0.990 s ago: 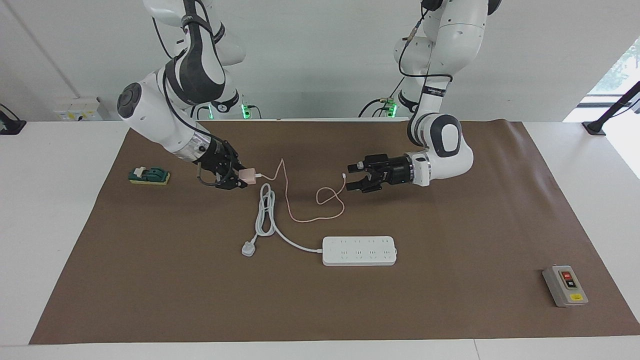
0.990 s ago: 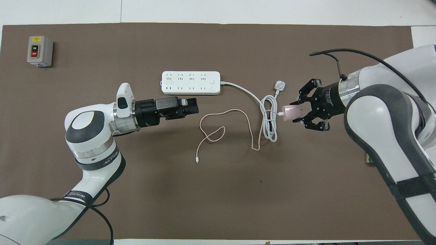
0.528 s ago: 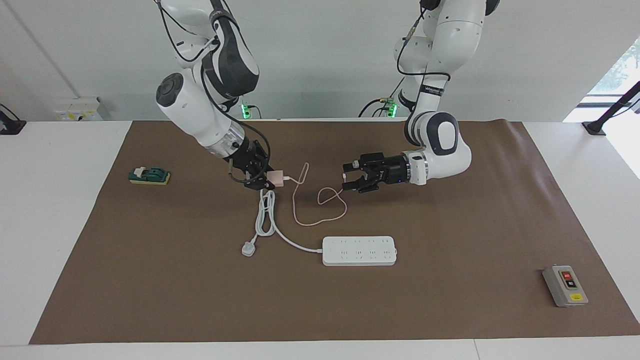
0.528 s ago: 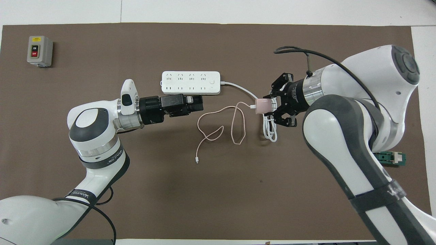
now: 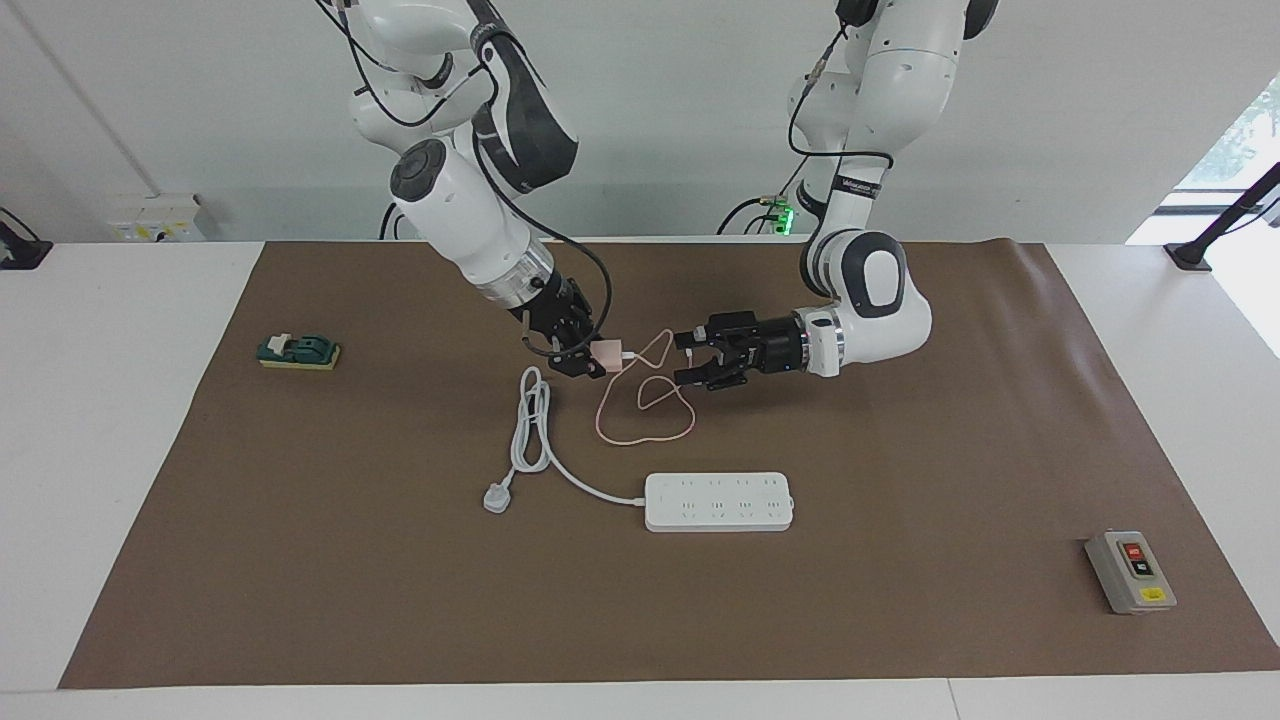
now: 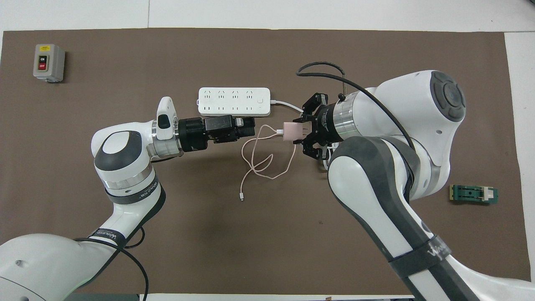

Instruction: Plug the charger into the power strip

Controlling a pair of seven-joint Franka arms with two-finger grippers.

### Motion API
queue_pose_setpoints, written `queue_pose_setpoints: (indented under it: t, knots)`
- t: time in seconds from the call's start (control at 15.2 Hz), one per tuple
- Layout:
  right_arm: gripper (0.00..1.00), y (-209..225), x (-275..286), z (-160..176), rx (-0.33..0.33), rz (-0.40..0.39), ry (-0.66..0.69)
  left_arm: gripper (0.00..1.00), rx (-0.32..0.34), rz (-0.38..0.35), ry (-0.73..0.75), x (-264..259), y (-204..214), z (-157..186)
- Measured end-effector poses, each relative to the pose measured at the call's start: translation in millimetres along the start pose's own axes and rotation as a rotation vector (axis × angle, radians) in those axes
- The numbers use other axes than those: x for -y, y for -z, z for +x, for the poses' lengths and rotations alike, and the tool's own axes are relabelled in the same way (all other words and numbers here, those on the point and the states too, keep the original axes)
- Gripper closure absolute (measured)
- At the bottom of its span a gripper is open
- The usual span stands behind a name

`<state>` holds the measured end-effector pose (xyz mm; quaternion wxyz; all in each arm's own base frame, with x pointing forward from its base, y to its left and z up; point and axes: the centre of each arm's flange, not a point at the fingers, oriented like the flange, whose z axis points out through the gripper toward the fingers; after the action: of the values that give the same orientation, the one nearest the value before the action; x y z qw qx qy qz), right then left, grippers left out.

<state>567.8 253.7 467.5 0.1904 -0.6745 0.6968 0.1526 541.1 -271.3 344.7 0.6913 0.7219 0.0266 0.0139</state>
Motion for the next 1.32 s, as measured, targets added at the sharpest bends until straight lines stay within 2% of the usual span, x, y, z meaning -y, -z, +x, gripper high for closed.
queue_pose_setpoints:
  t: [0.2, 0.46, 1.32]
  knots:
    - [0.53, -2.9, -4.6, -21.4, 0.028, 0.016, -0.022, 0.01, 0.003, 0.005, -0.007, -0.4, -7.4, -0.4]
    - [0.53, -22.9, -10.0, -38.5, 0.024, -0.001, -0.011, 0.01, -0.007, 0.001, -0.048, 18.0, -12.5, 3.3]
    - [0.53, -33.5, -1.3, -35.1, 0.017, -0.004, -0.019, 0.03, -0.011, -0.019, -0.06, 6.4, -15.7, 7.5]
